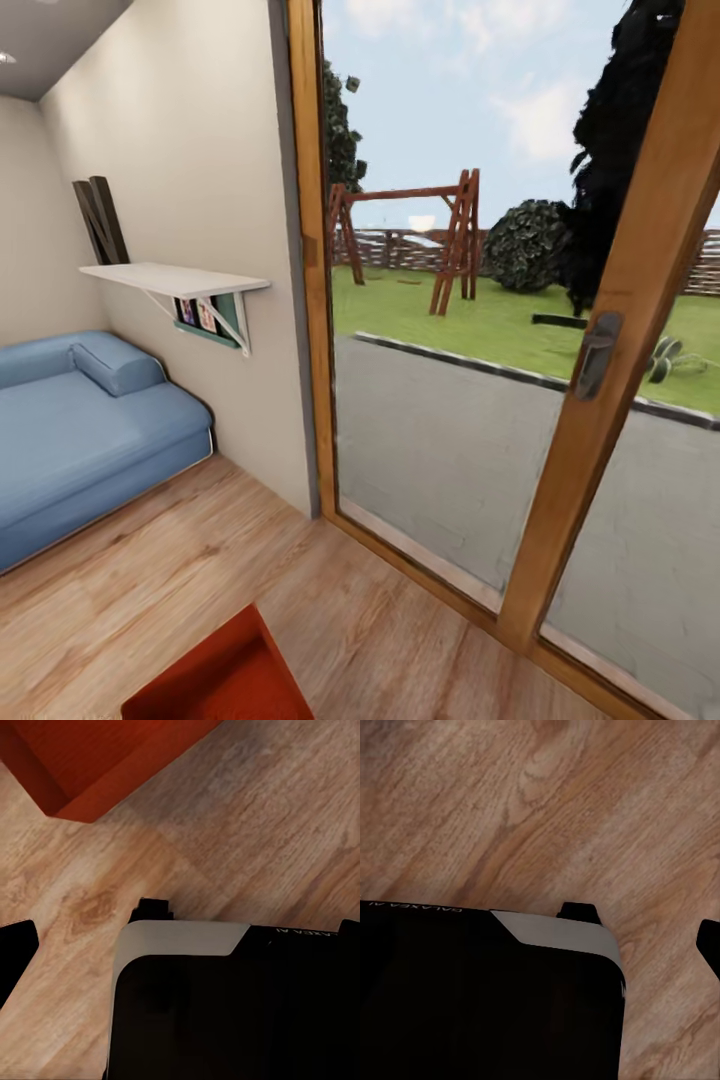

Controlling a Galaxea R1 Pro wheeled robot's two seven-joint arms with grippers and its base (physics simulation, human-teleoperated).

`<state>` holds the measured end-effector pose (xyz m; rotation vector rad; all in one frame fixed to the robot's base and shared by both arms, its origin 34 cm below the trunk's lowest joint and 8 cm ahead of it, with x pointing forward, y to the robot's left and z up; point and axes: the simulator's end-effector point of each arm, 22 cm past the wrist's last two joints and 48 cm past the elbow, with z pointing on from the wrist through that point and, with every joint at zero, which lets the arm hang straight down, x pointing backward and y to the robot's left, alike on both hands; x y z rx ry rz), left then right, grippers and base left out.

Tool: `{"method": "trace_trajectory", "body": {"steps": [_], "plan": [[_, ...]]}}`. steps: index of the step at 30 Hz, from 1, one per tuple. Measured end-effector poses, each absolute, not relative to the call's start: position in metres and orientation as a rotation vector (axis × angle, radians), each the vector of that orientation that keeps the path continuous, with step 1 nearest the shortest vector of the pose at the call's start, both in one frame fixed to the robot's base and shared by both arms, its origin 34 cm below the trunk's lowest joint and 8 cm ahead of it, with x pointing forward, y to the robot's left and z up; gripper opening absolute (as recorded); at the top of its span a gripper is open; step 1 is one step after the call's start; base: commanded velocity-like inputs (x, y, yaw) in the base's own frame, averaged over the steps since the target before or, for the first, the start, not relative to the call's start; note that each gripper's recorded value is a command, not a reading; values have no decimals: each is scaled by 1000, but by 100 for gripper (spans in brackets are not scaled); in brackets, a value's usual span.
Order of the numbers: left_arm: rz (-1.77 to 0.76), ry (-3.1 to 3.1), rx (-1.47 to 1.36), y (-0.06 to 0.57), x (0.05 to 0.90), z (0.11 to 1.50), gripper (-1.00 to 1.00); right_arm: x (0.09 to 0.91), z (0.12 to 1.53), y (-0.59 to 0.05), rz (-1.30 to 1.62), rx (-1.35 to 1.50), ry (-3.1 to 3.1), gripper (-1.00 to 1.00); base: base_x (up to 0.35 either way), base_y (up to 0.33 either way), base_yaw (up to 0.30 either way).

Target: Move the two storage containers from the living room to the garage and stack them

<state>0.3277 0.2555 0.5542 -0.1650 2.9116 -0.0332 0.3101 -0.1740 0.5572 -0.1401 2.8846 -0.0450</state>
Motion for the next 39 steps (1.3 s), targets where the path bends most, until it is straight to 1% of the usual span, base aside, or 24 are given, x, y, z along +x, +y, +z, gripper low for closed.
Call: {"method": "trace_trajectory", "body": {"steps": [26, 31, 39], "plan": [[-33, 2912, -165, 255, 328, 554, 100, 310, 557, -174, -44, -140, 2885, 100, 0, 0, 269], [-33, 2912, -165, 255, 328, 554, 100, 310, 557, -174, -44, -140, 2884, 100, 94, -60, 105], [-35, 2911, -165, 255, 328, 554, 100, 310, 557, -173, -43, -140, 2884, 100, 217, -162, 13]]}}
